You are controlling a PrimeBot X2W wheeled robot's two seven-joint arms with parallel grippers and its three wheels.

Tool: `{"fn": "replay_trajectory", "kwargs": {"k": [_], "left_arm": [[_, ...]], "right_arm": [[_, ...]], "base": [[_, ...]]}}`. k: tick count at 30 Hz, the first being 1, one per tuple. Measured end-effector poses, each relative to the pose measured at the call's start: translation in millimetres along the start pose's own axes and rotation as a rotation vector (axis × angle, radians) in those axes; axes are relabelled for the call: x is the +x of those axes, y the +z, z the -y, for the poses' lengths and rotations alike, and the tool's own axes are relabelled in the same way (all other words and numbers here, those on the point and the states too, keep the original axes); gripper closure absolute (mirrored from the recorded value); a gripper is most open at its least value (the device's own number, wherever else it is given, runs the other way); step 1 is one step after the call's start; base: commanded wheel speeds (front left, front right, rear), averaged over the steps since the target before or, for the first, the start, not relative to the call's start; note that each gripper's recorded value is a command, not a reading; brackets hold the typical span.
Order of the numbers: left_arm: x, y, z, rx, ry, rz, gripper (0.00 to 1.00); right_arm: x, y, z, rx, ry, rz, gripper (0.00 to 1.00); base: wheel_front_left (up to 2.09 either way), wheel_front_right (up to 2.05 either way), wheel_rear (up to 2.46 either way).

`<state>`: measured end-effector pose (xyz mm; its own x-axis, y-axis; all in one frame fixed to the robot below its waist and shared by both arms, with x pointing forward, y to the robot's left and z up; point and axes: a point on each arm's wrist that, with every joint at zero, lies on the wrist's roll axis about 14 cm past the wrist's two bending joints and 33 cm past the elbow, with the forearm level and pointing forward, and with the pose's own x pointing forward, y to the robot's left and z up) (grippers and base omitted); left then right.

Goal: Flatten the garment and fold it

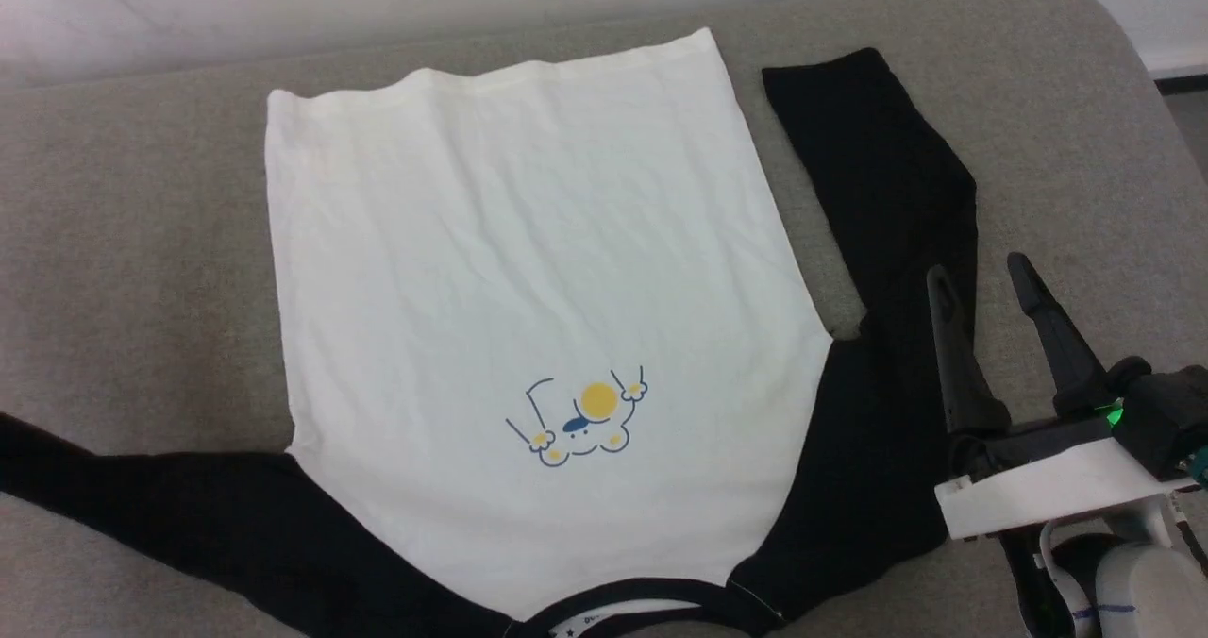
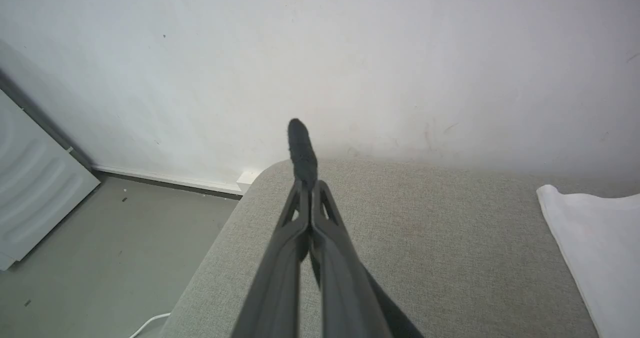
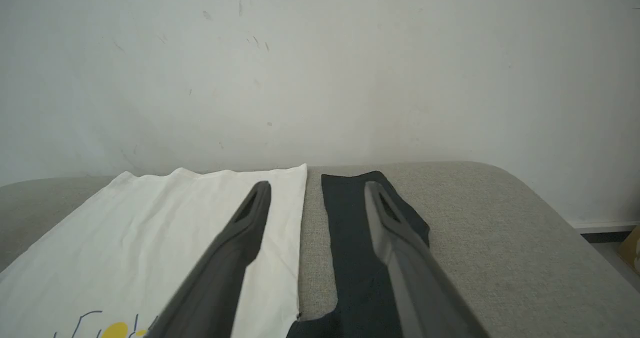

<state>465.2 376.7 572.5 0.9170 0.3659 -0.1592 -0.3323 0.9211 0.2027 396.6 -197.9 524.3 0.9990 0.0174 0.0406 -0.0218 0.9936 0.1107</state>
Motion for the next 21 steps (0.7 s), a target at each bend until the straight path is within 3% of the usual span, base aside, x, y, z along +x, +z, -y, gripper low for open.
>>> {"fn": "replay_trajectory", "kwargs": {"k": [4, 9, 16, 21], "left_arm": [[-26, 30, 22, -0.014, -0.085, 0.067, 1.0], [-59, 48, 75, 0.034, -0.262, 0.081, 1.0], [-103, 52, 181, 0.104, -0.55, 0.079, 1.0], [-151, 29, 269, 0.082, -0.803, 0.019, 1.0]], "right_arm": [[-2, 9, -7, 0.006, 0.021, 0.022, 0.0], [-2, 16, -17, 0.012, 0.051, 0.039, 0.0], [-6, 19, -22, 0.022, 0.063, 0.045, 0.0], [-10, 19, -19, 0.021, 0.051, 0.044, 0.0]], "base": [[0.0, 0.0, 0.0], [0.0, 0.0, 0.0], [0.0, 0.0, 0.0], [0.0, 0.0, 0.0]]}}
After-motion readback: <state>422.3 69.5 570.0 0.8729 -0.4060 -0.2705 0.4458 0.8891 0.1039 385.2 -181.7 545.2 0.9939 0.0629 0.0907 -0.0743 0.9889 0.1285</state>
